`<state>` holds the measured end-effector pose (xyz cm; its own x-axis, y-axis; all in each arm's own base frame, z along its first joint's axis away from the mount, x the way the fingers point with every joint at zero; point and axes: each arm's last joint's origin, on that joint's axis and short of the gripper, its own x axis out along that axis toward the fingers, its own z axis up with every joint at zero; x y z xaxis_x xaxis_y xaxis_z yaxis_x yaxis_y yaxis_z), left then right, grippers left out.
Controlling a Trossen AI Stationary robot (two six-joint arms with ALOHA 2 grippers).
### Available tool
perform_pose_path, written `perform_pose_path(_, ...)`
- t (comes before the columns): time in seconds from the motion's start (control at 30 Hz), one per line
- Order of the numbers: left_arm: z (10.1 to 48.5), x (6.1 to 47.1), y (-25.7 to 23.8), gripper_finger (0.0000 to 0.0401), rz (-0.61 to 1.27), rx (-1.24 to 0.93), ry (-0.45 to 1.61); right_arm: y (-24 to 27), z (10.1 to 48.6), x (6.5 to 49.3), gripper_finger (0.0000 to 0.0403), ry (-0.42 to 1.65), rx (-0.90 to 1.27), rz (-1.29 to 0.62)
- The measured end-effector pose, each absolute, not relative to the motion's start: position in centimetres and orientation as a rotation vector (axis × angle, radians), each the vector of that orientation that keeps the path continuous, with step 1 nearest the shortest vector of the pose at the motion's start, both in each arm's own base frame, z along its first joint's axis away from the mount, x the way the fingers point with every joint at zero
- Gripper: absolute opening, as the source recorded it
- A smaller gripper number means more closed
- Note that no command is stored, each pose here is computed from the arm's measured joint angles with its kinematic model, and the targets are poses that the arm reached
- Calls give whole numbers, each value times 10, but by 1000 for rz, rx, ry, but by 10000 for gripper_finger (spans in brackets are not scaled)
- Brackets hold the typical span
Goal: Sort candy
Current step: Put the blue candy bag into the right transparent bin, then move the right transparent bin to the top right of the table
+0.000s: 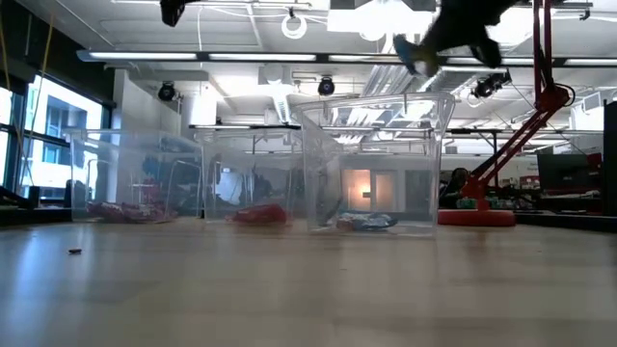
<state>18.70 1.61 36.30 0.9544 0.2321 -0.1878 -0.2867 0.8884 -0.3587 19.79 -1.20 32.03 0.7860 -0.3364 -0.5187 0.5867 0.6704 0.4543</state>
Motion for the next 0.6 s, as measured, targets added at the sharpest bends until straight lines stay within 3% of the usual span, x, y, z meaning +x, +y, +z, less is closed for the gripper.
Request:
perform_pose_path(0.3,351,201,15,174,238,-404,231,-25,294,237,17,478,693,-587)
perform_pose_path(0.6,352,191,13,174,195,-410,255,-27,298,248,161,501,591,-523)
